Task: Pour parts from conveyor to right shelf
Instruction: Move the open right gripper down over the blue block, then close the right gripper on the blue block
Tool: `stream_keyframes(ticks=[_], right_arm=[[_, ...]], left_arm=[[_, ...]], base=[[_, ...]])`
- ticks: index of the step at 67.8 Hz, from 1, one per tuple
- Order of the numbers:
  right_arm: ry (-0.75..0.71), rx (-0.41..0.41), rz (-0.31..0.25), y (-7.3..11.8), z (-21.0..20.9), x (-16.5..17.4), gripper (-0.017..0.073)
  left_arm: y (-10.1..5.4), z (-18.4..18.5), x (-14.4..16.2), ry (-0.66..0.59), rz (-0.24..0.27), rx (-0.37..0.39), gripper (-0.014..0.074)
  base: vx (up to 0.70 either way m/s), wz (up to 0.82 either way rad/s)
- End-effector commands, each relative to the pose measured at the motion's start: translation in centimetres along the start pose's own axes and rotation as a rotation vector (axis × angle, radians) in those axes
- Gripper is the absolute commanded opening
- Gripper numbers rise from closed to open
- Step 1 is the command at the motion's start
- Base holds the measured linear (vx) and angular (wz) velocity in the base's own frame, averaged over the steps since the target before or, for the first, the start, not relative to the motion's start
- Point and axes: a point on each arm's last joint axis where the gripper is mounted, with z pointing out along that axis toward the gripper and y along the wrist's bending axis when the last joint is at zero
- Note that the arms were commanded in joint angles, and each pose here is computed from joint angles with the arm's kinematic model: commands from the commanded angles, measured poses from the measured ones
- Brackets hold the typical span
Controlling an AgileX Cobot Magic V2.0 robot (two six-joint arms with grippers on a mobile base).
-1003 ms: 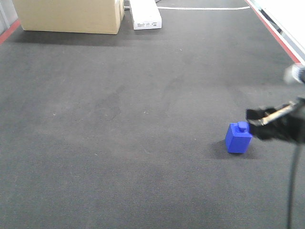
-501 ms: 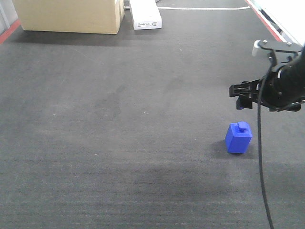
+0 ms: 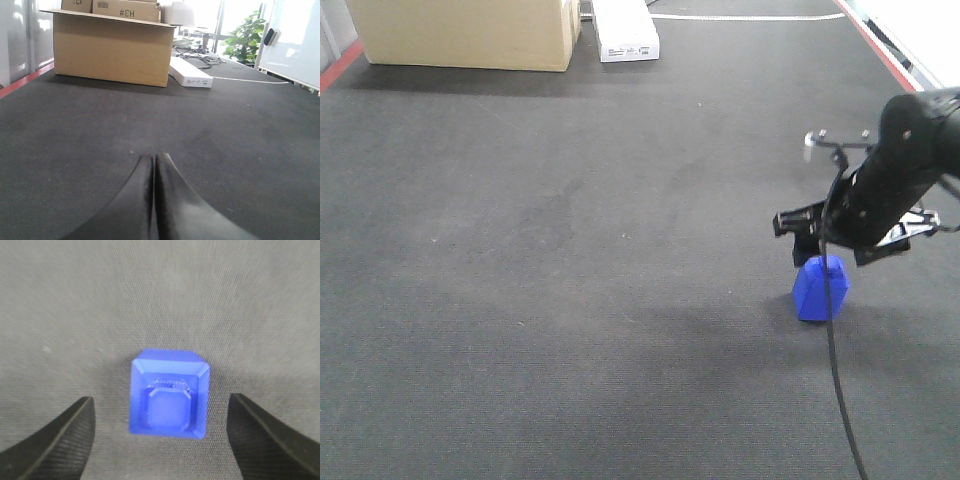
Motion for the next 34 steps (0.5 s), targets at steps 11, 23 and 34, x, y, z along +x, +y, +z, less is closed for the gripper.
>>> stream_keyframes(ticks=[11, 23, 34], right_arm=[[-0.029, -0.012, -0.016, 0.0, 0.2, -0.9, 0.0498], [0.001, -0.007, -0.018, 0.0, 1.6, -0.9, 0.0349], [-0.038, 0.008, -0.025, -0.4, 0.9, -1.1, 0.0123]], left_arm=[[0.0, 0.0, 0.0, -0.059, -0.013, 0.014, -0.0006], [0.0, 0.0, 0.0, -0.059, -0.013, 0.014, -0.0006], [0.0, 0.0, 0.0, -0.059, -0.013, 0.014, -0.0006]], base=[[0.0, 0.0], [0.0, 0.0], [0.0, 0.0]])
